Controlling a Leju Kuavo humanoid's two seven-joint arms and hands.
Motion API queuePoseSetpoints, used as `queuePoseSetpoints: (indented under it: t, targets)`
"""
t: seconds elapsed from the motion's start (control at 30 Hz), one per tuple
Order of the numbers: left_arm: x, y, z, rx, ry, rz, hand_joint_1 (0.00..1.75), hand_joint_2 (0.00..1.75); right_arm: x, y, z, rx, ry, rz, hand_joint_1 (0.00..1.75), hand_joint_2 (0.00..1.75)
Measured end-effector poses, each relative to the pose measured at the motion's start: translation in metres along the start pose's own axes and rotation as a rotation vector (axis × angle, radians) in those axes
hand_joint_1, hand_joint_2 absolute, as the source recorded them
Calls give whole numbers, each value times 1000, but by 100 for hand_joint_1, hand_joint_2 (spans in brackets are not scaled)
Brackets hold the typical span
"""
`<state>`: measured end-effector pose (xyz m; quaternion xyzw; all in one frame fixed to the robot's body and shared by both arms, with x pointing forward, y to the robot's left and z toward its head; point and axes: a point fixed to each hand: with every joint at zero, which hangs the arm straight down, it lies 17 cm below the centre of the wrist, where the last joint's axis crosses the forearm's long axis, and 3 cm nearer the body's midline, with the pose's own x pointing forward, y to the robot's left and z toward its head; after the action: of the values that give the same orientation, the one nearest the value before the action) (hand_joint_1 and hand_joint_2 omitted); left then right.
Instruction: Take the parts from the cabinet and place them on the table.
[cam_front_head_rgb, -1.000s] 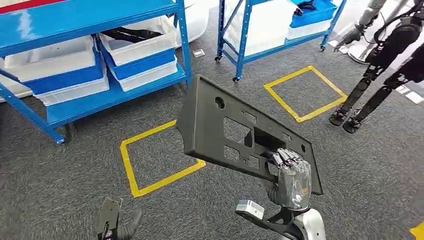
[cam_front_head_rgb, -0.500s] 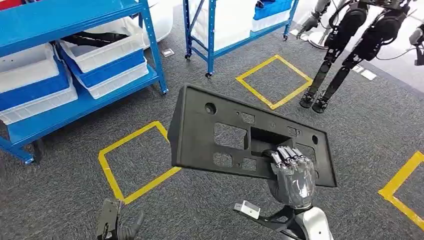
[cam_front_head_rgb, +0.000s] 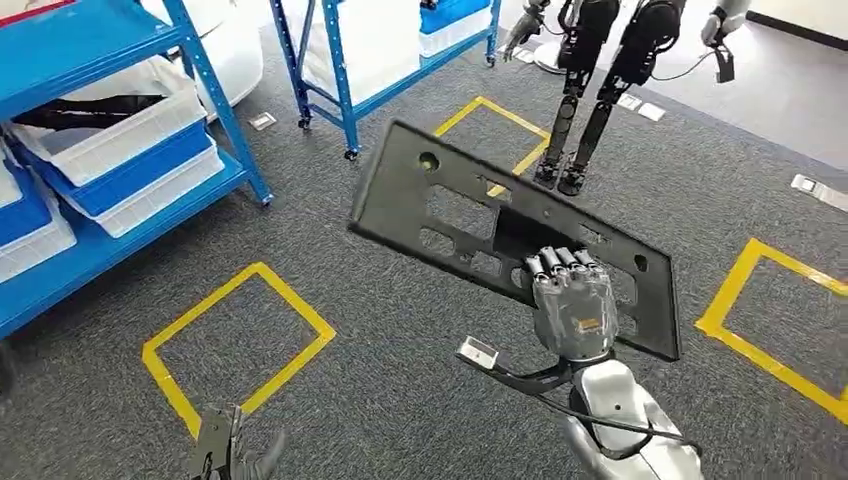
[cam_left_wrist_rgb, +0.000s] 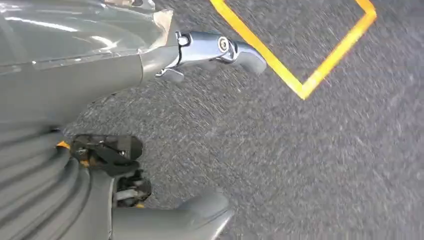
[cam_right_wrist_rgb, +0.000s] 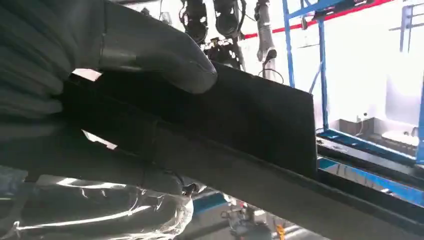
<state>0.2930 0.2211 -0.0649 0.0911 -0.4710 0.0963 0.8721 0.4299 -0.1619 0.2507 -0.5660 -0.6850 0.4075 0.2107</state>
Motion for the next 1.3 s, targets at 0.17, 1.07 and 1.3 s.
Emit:
queuePoseSetpoints:
  t: [0.17, 1.07, 1.3]
  targets:
    - [3, -2, -1, -5, -6, 0, 0, 175, -5, 6, -2, 12, -38, 50, 175, 175]
    - [9, -18, -18, -64, -20, -72, 0, 175, -82, 39, 18, 57, -6, 228, 175, 175]
    - [15, -26, -22, -77, -37, -88, 0, 175, -92, 42, 25, 64, 6, 244, 175, 175]
